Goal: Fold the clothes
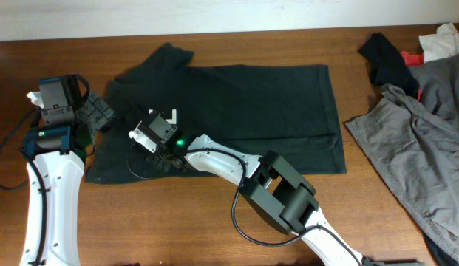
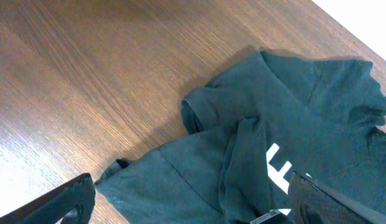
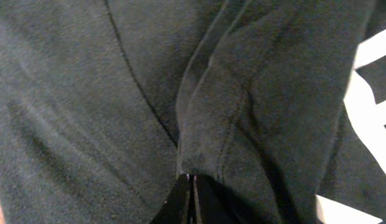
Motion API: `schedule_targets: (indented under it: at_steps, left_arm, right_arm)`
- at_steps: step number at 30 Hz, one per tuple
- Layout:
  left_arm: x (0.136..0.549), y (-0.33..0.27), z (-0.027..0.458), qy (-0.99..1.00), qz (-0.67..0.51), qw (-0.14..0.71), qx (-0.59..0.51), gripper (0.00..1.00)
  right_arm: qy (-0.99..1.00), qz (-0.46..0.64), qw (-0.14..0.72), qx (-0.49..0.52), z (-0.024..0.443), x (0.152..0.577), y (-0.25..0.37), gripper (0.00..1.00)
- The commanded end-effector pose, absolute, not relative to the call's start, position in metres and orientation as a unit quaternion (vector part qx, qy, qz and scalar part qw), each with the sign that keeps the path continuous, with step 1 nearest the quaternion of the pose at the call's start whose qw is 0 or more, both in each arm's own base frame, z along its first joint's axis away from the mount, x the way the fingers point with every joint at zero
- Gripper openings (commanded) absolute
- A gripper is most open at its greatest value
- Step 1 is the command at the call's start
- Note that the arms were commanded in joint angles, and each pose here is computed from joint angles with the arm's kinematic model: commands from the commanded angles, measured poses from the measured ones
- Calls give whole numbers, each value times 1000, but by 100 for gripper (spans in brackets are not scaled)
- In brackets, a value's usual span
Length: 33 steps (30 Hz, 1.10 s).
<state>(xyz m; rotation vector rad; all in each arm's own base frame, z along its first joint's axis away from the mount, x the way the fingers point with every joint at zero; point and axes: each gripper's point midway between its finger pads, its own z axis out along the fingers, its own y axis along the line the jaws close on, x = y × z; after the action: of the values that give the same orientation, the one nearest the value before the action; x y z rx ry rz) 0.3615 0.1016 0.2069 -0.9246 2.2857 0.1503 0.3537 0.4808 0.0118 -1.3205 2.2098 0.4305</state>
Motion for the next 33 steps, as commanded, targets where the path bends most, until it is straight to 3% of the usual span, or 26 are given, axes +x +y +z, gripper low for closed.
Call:
schedule_targets:
  at_steps: [1,33]
  left_arm:
    - [362,105,214,869,63,337,-356,99]
    - [362,105,214,869,63,337,-356,99]
  right_arm:
    - [815,136,294,-481,32,363,481,4]
    - [807,90,346,-470,68,398,477,4]
